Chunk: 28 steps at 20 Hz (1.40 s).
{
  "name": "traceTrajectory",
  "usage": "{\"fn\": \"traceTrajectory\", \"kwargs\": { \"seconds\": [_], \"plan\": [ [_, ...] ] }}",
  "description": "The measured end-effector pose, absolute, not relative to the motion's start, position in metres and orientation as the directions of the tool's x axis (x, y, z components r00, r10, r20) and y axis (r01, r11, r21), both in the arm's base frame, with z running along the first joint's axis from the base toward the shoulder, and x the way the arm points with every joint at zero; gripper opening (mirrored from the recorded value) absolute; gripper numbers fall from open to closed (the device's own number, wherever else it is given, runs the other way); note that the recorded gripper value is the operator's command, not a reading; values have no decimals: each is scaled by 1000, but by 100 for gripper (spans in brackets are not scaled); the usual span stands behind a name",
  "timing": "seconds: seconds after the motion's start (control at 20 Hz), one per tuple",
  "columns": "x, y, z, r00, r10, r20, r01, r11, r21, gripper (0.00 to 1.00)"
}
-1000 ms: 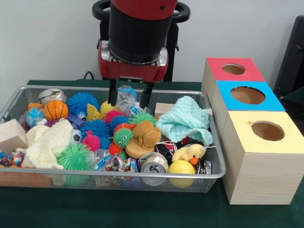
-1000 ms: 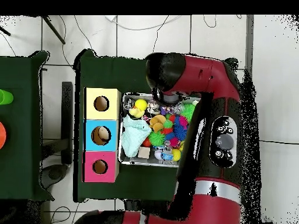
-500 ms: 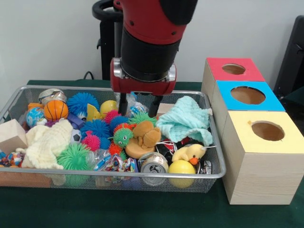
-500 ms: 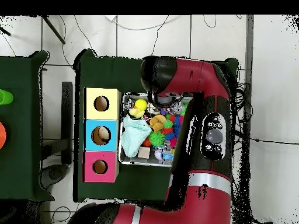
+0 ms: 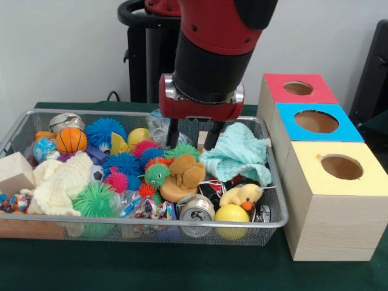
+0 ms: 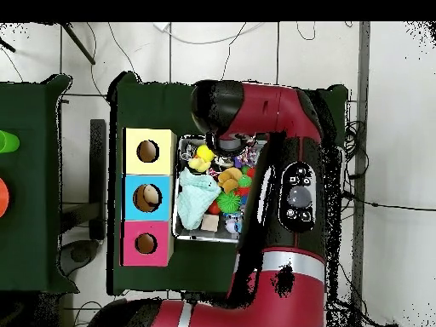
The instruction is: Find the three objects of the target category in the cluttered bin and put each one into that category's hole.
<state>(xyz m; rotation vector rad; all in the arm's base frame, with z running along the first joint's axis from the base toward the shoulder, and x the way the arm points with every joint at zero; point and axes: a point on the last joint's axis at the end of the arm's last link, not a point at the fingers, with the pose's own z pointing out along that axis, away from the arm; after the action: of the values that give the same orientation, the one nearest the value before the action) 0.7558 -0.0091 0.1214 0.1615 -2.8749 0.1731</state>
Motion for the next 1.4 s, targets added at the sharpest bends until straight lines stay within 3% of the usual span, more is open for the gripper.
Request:
{"fn": "traceTrajectory", "kwargs": {
  "seconds": [1.4],
  "plan": [
    [767,-20,95,-987,-111,114,-126,982,-140,100]
  ]
}}
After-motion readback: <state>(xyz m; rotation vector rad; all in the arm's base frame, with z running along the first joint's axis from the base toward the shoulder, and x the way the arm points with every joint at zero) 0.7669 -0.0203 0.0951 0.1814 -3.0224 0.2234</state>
